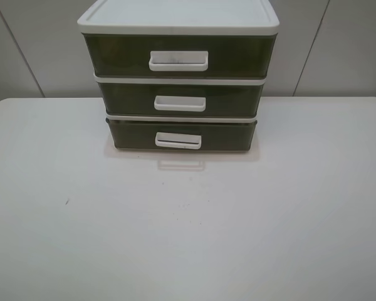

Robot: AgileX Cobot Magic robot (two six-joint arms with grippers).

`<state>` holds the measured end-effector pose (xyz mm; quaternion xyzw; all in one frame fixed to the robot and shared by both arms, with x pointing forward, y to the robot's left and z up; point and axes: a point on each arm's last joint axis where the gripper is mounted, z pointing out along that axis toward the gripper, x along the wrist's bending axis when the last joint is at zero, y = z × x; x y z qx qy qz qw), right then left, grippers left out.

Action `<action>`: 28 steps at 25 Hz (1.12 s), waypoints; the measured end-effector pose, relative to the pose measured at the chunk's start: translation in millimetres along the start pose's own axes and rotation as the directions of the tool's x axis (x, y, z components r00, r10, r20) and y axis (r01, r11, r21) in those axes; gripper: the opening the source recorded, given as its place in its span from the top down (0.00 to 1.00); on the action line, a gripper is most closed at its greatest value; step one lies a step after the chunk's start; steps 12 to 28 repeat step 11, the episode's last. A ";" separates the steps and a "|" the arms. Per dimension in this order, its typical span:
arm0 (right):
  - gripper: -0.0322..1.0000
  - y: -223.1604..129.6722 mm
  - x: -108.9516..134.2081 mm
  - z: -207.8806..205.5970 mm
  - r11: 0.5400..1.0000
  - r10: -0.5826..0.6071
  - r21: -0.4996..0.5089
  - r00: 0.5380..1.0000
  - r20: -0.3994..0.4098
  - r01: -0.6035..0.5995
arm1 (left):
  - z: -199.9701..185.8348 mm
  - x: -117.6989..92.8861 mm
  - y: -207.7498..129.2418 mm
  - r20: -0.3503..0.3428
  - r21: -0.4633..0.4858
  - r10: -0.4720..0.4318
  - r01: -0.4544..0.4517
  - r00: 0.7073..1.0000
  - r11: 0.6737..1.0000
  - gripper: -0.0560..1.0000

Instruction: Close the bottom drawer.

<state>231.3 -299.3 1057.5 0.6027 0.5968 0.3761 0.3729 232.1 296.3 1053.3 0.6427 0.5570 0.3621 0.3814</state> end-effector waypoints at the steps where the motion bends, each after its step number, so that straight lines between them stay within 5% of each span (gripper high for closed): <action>1: 0.17 0.0 -0.2 0.0 1.000 0.003 0.000 1.000 0.002 -0.003 | 0.0 0.1 0.0 -0.001 0.000 0.000 0.000 1.000 1.000 0.27; 28: 0.17 0.1 0.7 0.0 1.000 -0.005 -0.001 1.000 -0.007 0.005 | 0.0 0.1 0.0 -0.001 0.000 0.000 0.000 1.000 1.000 0.27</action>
